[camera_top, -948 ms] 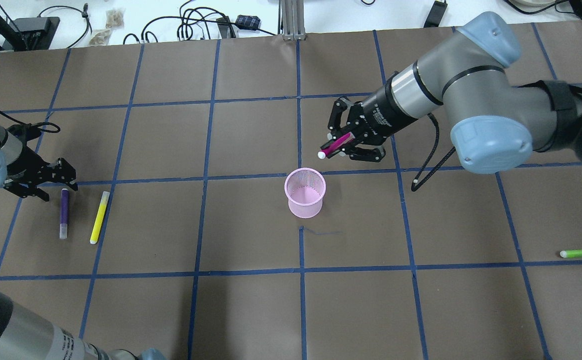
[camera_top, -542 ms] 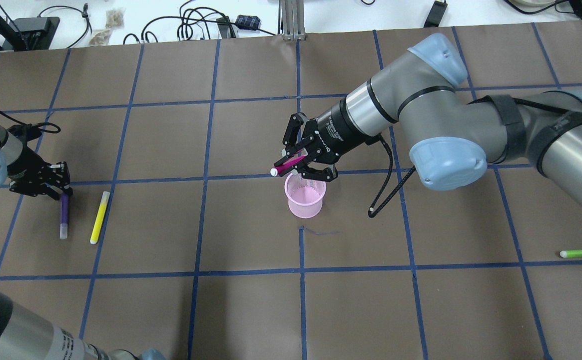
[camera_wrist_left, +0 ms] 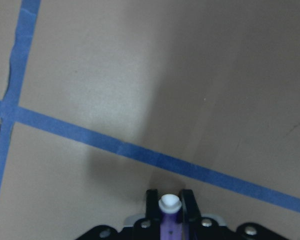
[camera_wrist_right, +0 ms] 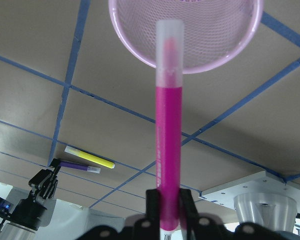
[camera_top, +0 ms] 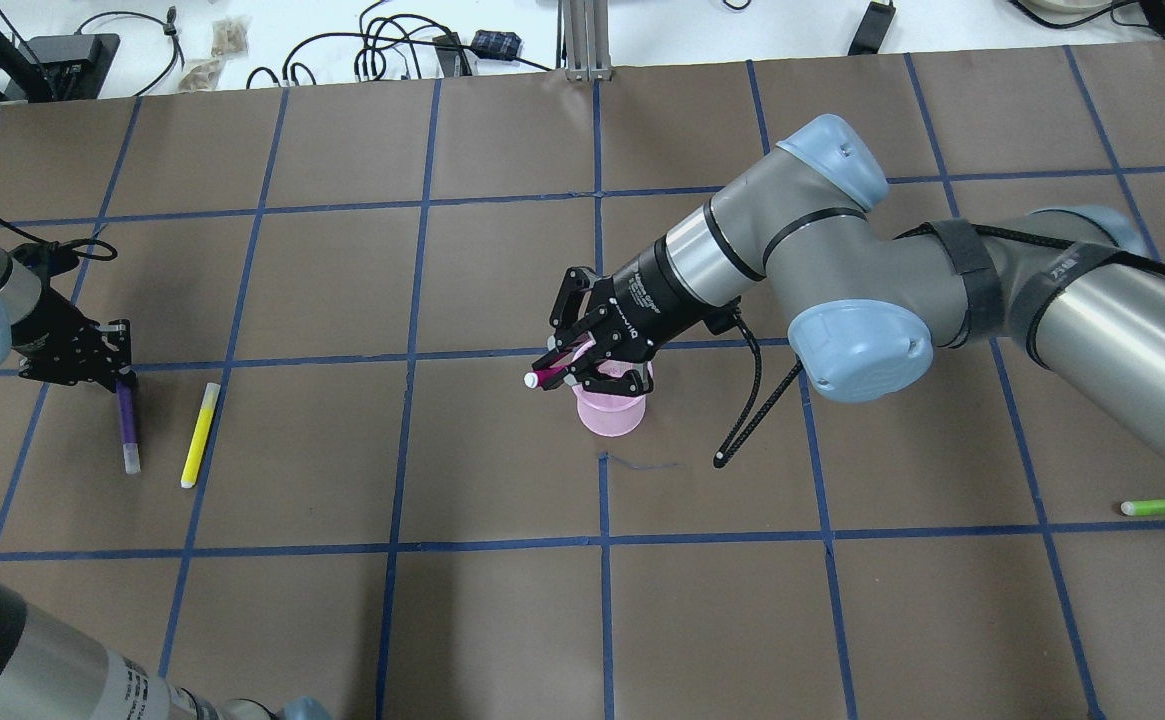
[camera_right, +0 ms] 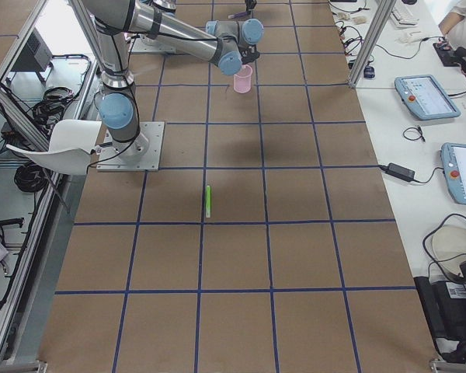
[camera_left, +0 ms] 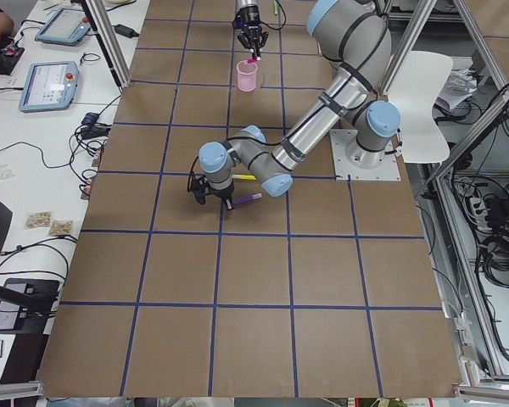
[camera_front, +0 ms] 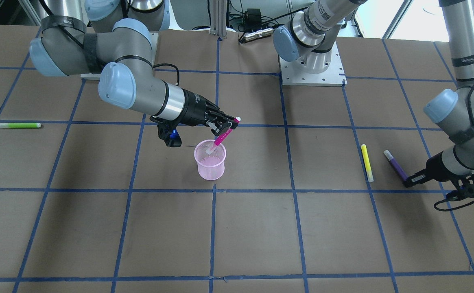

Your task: Insert purple and pink pens into pink cup

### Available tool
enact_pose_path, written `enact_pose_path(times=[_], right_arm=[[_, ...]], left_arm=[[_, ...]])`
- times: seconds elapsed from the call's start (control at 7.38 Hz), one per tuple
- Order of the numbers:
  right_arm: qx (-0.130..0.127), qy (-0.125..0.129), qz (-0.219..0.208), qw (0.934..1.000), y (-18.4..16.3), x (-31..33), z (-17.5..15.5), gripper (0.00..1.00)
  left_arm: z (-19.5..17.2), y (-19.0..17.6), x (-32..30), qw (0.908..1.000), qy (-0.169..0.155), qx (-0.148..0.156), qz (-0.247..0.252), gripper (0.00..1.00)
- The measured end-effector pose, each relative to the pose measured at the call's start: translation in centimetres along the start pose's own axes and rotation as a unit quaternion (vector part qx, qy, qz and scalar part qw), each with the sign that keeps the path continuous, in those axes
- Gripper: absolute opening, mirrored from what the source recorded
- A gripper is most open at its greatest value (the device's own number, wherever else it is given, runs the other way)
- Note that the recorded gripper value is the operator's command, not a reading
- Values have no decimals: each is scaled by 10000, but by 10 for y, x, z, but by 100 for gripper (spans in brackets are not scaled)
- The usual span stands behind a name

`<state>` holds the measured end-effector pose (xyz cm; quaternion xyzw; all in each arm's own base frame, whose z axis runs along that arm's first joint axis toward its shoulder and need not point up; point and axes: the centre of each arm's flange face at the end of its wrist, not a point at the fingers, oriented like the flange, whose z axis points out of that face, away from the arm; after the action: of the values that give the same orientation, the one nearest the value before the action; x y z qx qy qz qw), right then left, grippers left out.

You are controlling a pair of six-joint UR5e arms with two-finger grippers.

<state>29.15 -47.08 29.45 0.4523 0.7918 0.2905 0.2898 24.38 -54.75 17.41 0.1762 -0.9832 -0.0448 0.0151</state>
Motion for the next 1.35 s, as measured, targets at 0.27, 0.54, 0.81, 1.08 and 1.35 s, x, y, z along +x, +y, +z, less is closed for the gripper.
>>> enact_pose_path(times=[0.27, 0.54, 0.81, 1.08, 1.35], right_arm=[[16, 51, 79, 10000, -10, -1, 5, 83], [77, -10, 78, 9999, -16, -6, -2, 84], [607, -233, -190, 9977, -27, -27, -42, 94], [1798, 66, -1013, 9784, -39, -47, -97, 100], [2920, 1085, -2048, 9279, -55, -44, -152, 100]], left_arm=[[-3, -1, -1, 10000, -16, 29, -31, 0], [-27, -12, -1, 9997, -136, 178, -41, 0], [-61, -21, 6, 9989, -300, 347, 20, 0], [-92, -17, 37, 9974, -408, 591, 96, 0], [-130, -7, 94, 9941, -454, 977, 139, 0]])
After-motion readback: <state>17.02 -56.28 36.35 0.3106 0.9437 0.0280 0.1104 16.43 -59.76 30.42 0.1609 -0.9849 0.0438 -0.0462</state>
